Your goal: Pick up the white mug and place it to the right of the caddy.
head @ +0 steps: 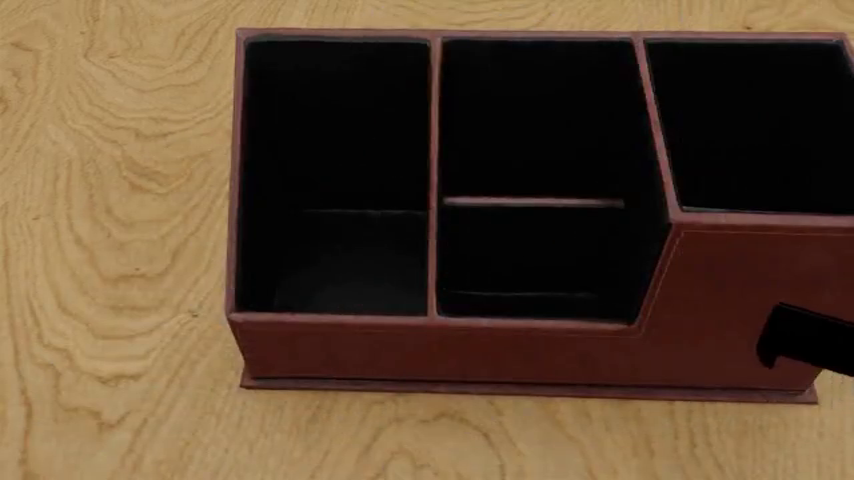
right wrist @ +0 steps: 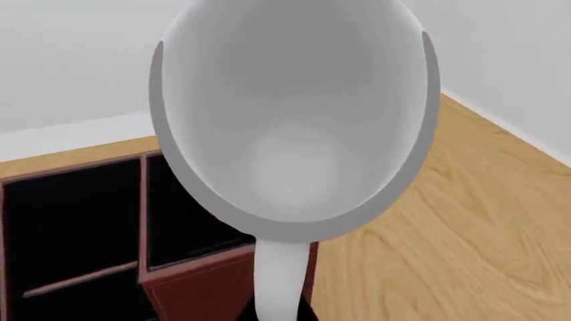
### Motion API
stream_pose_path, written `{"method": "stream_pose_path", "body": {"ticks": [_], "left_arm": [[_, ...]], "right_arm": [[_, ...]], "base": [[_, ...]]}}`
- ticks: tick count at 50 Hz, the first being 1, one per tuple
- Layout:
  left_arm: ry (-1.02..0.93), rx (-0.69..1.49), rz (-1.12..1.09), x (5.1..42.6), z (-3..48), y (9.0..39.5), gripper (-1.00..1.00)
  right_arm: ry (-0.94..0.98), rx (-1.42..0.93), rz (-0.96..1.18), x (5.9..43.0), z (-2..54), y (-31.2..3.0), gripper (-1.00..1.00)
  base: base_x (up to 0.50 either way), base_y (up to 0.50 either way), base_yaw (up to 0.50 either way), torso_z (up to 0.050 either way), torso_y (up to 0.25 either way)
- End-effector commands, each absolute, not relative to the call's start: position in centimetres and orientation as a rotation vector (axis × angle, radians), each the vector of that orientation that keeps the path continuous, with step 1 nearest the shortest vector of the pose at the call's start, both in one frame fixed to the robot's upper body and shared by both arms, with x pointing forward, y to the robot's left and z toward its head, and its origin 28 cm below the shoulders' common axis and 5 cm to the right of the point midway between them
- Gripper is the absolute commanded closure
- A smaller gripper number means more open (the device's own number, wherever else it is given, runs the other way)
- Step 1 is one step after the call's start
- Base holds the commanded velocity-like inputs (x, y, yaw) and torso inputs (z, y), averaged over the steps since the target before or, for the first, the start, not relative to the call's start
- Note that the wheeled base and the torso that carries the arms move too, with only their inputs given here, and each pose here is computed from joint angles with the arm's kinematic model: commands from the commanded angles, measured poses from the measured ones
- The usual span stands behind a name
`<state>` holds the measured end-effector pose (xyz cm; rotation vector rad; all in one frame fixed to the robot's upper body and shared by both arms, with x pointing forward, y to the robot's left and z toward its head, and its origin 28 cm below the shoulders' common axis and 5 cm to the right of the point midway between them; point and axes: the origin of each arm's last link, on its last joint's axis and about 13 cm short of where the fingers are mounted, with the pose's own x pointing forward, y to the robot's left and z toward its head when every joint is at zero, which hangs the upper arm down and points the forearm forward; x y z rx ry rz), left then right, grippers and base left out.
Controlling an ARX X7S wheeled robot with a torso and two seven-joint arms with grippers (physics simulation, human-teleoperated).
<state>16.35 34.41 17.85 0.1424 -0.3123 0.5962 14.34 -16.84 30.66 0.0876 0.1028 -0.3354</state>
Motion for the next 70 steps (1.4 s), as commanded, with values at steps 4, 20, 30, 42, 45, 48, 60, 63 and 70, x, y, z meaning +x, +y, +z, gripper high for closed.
{"method": "stream_pose_path", "body": {"ticks": [4, 20, 30, 42, 45, 48, 60, 63, 70], "left_arm": [[-0.305, 0.14, 0.586, 16.8, 17.6, 34.3, -1.0], [-0.295, 0.14, 0.577, 17.4, 17.3, 34.1, -1.0], [-0.289, 0.135, 0.581, 17.4, 17.0, 34.3, -1.0], [-0.281, 0.139, 0.584, 17.5, 16.7, 34.5, -1.0], [-0.28, 0.141, 0.584, 17.5, 16.7, 34.4, -1.0], [-0.28, 0.144, 0.582, 17.6, 16.8, 34.4, -1.0], [-0.277, 0.156, 0.571, 18.0, 16.8, 34.4, -1.0], [-0.276, 0.158, 0.569, 18.1, 16.8, 34.3, -1.0], [-0.274, 0.162, 0.564, 18.3, 16.8, 34.2, -1.0]], "right_arm": [[0.034, 0.097, -0.451, 14.4, 31.4, -18.4, 1.0], [0.052, 0.108, -0.554, 15.8, 31.1, -19.7, 1.0], [0.072, 0.121, -0.564, 17.0, 30.8, -20.0, 1.0], [0.104, 0.151, -0.574, 18.3, 29.9, -20.3, 1.0], [0.112, 0.159, -0.574, 18.4, 29.7, -20.4, 1.0], [0.122, 0.17, -0.575, 18.6, 29.3, -20.5, 1.0], [0.152, 0.203, -0.58, 18.8, 27.9, -21.0, 1.0], [0.157, 0.214, -0.587, 18.9, 27.6, -21.3, 1.0], [0.172, 0.238, -0.602, 19.0, 26.9, -21.7, 1.0]], "base": [[0.0, 0.0, 0.0, 0.0, 0.0], [0.0, 0.0, 0.0, 0.0, 0.001], [0.0, 0.0, 0.0, 0.0, 0.001], [0.0, 0.0, 0.0, 0.0, 0.001], [0.0, 0.0, 0.0, 0.0, 0.0], [0.0, 0.0, 0.0, 0.005, 0.0], [0.0, 0.0, 0.0, 0.0, 0.001], [0.0, 0.0, 0.0, 0.0, 0.0], [0.0, 0.0, 0.0, 0.0, 0.0]]}}
